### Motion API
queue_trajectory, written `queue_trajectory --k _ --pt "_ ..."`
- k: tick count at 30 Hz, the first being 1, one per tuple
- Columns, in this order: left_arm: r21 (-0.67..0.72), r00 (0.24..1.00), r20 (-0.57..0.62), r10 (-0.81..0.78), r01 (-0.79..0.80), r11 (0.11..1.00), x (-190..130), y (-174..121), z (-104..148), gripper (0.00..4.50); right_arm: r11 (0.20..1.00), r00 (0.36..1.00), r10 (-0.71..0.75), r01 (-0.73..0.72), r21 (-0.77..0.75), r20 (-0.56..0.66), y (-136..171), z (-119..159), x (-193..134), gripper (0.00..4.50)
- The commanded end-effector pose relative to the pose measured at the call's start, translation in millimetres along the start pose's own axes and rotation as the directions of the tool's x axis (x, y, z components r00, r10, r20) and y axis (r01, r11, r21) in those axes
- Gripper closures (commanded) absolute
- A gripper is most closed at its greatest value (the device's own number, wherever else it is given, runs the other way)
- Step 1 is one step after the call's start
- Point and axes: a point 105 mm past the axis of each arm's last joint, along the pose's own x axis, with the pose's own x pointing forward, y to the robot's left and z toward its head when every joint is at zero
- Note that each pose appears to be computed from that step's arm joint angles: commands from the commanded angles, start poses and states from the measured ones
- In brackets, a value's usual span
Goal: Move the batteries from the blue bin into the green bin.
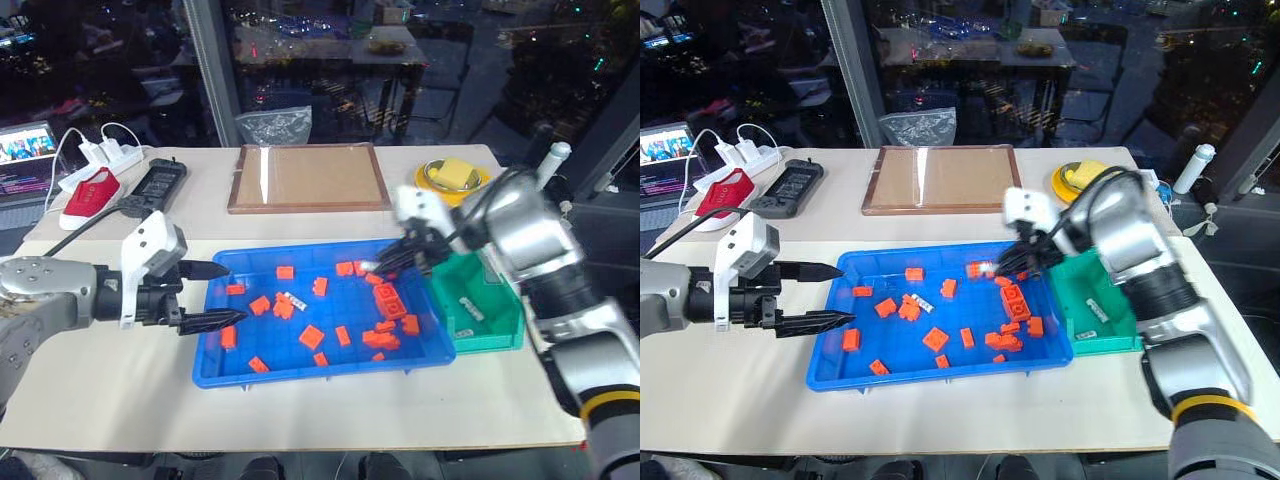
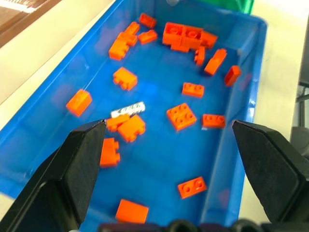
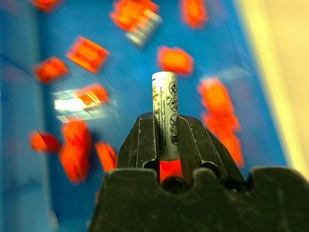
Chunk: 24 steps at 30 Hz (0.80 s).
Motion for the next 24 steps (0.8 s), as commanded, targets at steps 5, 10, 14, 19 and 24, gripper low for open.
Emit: queue_trajectory --k 5,10,14,19,24 --pt "0.042 0.982 0.181 -0.063 0.056 0.998 12.0 -0.4 44.2 0.0 0.942 0.958 -0.237 0.268 0.201 -0.163 -17.8 -72.6 -64.1 4.25" --pt "0.071 0.978 0.18 -0.103 0.092 0.993 30.2 -0.2 51.9 0.0 0.923 0.948 -0.205 0.27 0.274 -0.244 -5.8 -104.3 -54.6 4.25" --pt "0.075 0.979 0.174 -0.105 0.094 0.993 33.1 2.8 53.1 0.0 0.917 0.951 -0.189 0.26 0.302 -0.245 -2.4 -110.0 -40.8 4.25" --pt "0.074 0.981 0.163 -0.102 0.091 0.993 33.3 3.1 50.0 0.0 0.897 0.925 -0.233 0.324 0.301 -0.3 -9.3 -121.4 -40.0 3.75" --pt "0.065 0.984 0.159 -0.083 0.073 0.995 30.1 3.4 46.8 0.0 0.908 0.926 -0.264 0.334 0.255 -0.271 -19.0 -108.1 -43.7 1.96"
